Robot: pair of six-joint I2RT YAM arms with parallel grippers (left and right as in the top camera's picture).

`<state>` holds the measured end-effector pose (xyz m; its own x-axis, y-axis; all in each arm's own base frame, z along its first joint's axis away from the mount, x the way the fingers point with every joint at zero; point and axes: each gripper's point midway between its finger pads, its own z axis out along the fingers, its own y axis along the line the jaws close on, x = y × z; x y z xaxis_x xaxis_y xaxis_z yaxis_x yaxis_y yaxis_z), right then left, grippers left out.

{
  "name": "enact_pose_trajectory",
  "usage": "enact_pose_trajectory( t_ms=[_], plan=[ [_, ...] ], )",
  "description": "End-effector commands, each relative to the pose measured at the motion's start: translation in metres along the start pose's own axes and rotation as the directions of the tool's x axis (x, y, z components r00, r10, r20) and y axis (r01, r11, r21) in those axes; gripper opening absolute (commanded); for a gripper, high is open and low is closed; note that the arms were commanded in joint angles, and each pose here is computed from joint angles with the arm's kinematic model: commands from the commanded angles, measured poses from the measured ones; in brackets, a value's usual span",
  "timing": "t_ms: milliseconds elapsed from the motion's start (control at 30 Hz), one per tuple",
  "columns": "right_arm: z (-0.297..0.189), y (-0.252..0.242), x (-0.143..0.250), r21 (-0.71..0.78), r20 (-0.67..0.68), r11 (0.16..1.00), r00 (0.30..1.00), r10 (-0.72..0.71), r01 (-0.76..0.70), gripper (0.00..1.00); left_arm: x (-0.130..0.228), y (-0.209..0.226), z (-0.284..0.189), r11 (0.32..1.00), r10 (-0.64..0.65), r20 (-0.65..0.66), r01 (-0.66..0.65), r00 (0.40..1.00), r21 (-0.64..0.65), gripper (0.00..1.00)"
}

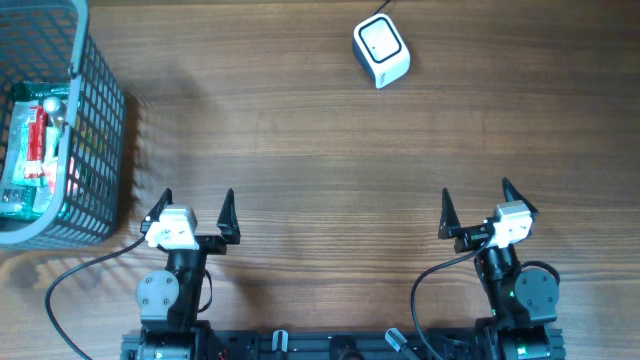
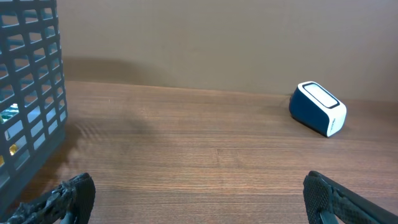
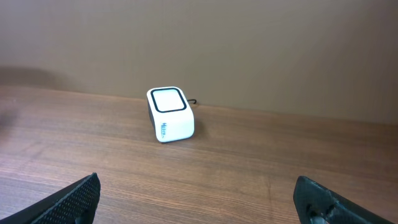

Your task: Scan the item barcode

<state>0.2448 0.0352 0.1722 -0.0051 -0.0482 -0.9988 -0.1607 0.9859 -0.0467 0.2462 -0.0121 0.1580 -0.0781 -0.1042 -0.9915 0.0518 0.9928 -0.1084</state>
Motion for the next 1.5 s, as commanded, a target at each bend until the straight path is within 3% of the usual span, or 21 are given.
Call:
enact_pose_trajectory(
  t_ms=[0, 733, 1000, 1100, 1267, 1467],
  plan=[
    [0.000, 0.000, -0.002, 0.000, 0.012, 1.000, 1.000, -0.005, 0.005, 1.00, 0.001, -0.001, 0.000, 1.000, 0.016, -0.001, -0.016, 1.000, 0.011, 1.00],
    [0.000, 0.000, -0.002, 0.000, 0.012, 1.000, 1.000, -0.005, 0.005, 1.00, -0.003, -0.003, 0.000, 1.000, 0.016, 0.014, -0.016, 1.000, 0.020, 1.00],
    [0.000, 0.000, -0.002, 0.000, 0.011, 1.000, 1.000, -0.004, 0.005, 1.00, -0.027, -0.006, -0.004, 0.999, -0.028, 0.082, 0.025, 0.996, 0.031, 1.00],
    [0.000, 0.000, -0.002, 0.000, 0.012, 1.000, 1.000, -0.005, 0.005, 1.00, -0.054, -0.013, -0.011, 0.996, -0.066, 0.132, 0.058, 0.989, 0.062, 1.00],
    [0.000, 0.000, -0.002, 0.000, 0.012, 1.000, 1.000, -0.005, 0.005, 1.00, -0.143, -0.032, -0.037, 0.986, -0.122, 0.198, 0.096, 0.972, 0.139, 1.00],
    [0.000, 0.000, -0.002, 0.000, 0.011, 1.000, 1.000, -0.005, 0.005, 1.00, -0.224, -0.058, -0.036, 0.974, -0.122, -0.035, 0.126, 0.992, 0.188, 1.00]
  ],
)
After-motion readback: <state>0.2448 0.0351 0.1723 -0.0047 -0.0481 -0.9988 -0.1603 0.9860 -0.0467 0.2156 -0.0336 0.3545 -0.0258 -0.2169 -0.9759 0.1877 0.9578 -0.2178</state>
